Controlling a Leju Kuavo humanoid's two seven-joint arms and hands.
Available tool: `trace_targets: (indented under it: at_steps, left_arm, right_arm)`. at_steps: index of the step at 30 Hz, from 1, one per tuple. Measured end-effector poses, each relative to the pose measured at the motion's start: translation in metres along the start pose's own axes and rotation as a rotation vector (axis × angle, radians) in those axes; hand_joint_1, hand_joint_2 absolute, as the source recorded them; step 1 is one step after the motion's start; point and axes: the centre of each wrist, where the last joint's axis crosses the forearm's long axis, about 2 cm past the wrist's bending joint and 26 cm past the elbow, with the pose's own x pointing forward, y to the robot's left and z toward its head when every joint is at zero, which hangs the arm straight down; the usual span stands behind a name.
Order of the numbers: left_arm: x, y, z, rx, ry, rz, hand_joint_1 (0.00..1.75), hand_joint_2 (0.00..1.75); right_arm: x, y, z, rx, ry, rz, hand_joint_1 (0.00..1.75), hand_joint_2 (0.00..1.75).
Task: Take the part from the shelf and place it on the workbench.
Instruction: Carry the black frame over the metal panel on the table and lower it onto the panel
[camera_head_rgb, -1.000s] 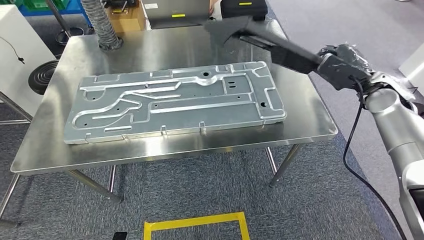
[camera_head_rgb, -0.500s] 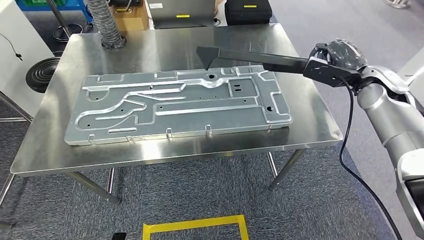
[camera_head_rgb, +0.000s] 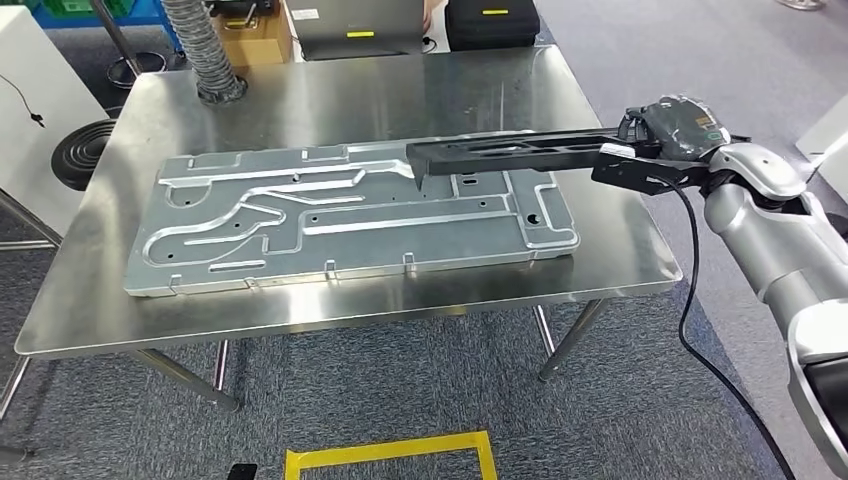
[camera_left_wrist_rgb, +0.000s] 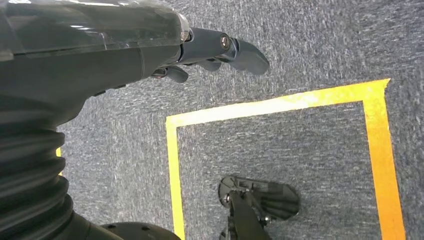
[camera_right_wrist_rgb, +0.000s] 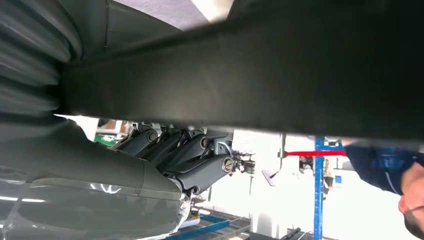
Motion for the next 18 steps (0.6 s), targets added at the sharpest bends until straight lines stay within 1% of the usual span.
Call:
trace_targets:
  at_steps: [8, 18]
  left_arm:
    - [0.0, 0.0, 0.0, -0.002, 0.003, -0.012, 0.0, 1.75]
    - [0.002, 0.0, 0.0, 0.001, 0.007, -0.014, 0.0, 1.75]
  right_arm:
    - [0.002, 0.026, 0.006, 0.056, 0.0, 0.034, 1.55, 1.75]
    - [-0.001, 0.034, 0.01, 0.083, 0.013, 0.036, 1.55, 1.75]
